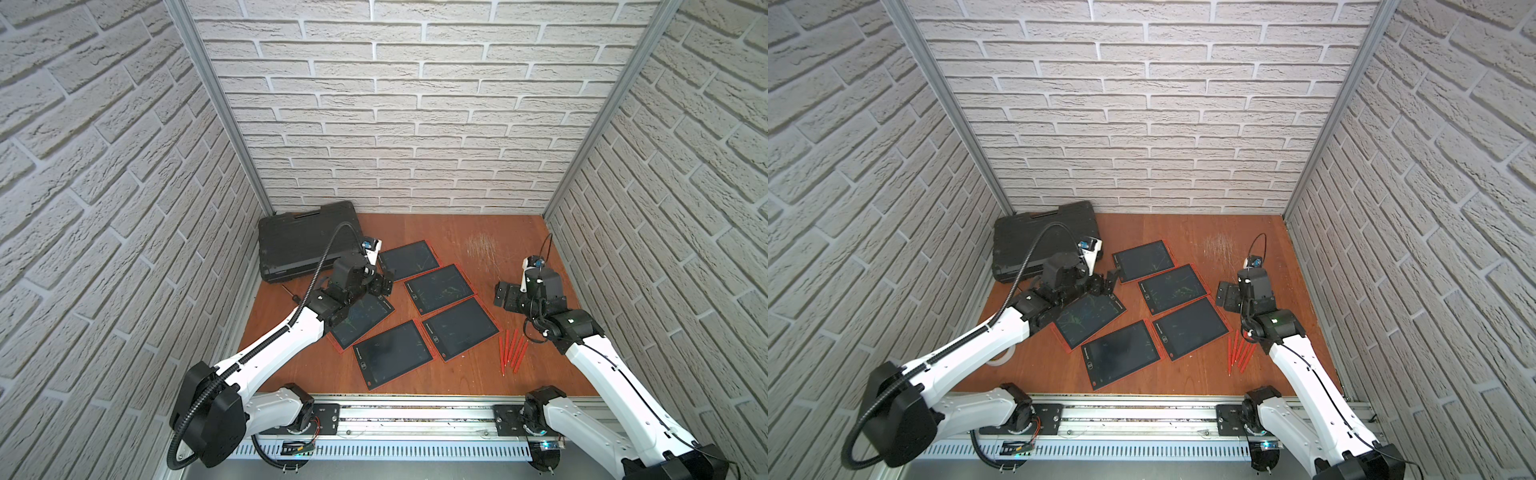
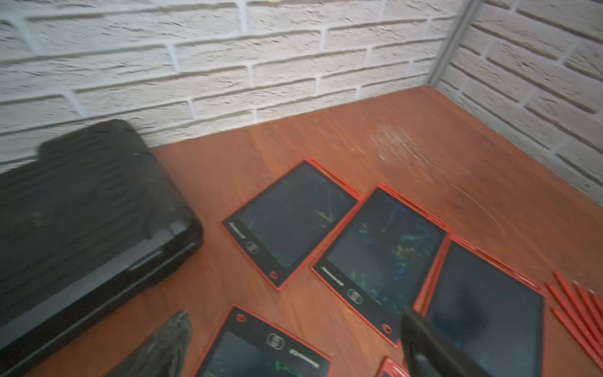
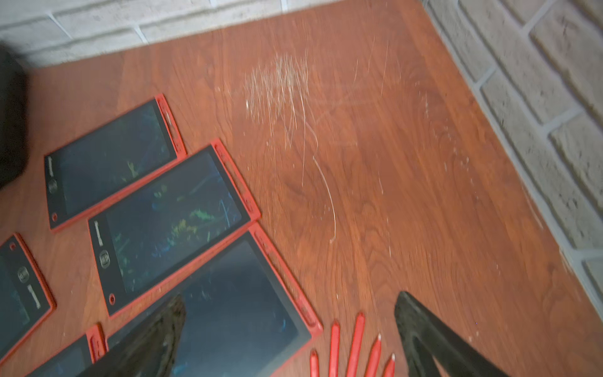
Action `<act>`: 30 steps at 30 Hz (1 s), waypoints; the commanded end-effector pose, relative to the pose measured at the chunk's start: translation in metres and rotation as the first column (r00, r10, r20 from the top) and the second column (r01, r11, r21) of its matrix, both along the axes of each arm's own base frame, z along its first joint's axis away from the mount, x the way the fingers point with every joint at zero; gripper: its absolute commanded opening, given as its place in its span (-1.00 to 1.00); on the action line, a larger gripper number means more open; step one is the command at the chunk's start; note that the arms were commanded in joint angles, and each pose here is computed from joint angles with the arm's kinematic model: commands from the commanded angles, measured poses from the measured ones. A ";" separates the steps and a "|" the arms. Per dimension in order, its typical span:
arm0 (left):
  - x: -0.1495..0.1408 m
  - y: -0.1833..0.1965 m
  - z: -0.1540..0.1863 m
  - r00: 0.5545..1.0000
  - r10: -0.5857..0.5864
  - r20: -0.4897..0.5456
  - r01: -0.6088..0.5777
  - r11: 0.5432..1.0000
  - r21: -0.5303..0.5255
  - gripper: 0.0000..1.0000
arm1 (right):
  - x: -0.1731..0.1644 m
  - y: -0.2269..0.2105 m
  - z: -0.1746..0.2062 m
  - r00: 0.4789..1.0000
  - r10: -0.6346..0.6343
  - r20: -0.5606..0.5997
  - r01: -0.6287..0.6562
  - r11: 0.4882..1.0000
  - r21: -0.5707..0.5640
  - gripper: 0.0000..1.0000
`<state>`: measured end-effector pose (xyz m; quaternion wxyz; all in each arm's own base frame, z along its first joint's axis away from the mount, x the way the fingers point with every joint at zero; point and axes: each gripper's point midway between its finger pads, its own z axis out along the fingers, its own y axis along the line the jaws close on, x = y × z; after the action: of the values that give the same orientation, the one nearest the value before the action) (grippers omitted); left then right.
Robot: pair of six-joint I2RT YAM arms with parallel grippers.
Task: Place the stylus back onto the writing tablet
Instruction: Pick up the stylus from the center of the board.
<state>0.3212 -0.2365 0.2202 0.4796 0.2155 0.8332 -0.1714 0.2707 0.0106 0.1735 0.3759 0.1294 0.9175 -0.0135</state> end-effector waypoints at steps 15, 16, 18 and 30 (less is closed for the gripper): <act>-0.091 -0.141 -0.024 0.824 -0.518 -0.231 0.516 0.853 -0.071 0.96 | -0.061 0.007 -0.038 0.972 -0.059 -0.229 0.085 0.991 0.105 0.36; -0.092 -0.143 -0.025 0.819 -0.524 -0.234 0.524 0.849 -0.068 0.96 | -0.063 0.007 -0.042 0.970 -0.060 -0.237 0.087 0.991 0.106 0.33; -0.092 -0.146 -0.028 0.815 -0.526 -0.245 0.527 0.847 -0.067 0.96 | -0.066 0.008 -0.049 0.967 -0.065 -0.246 0.096 0.989 0.116 0.18; -0.113 -0.162 -0.037 0.776 -0.541 -0.324 0.547 0.833 -0.082 0.96 | -0.069 0.013 -0.084 0.940 -0.077 -0.331 0.128 0.982 0.135 -0.14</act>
<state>0.2164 -0.3897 0.1756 0.2697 0.4172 0.8063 -0.3210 0.1975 0.0188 0.0945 0.2062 0.1966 0.9585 0.0053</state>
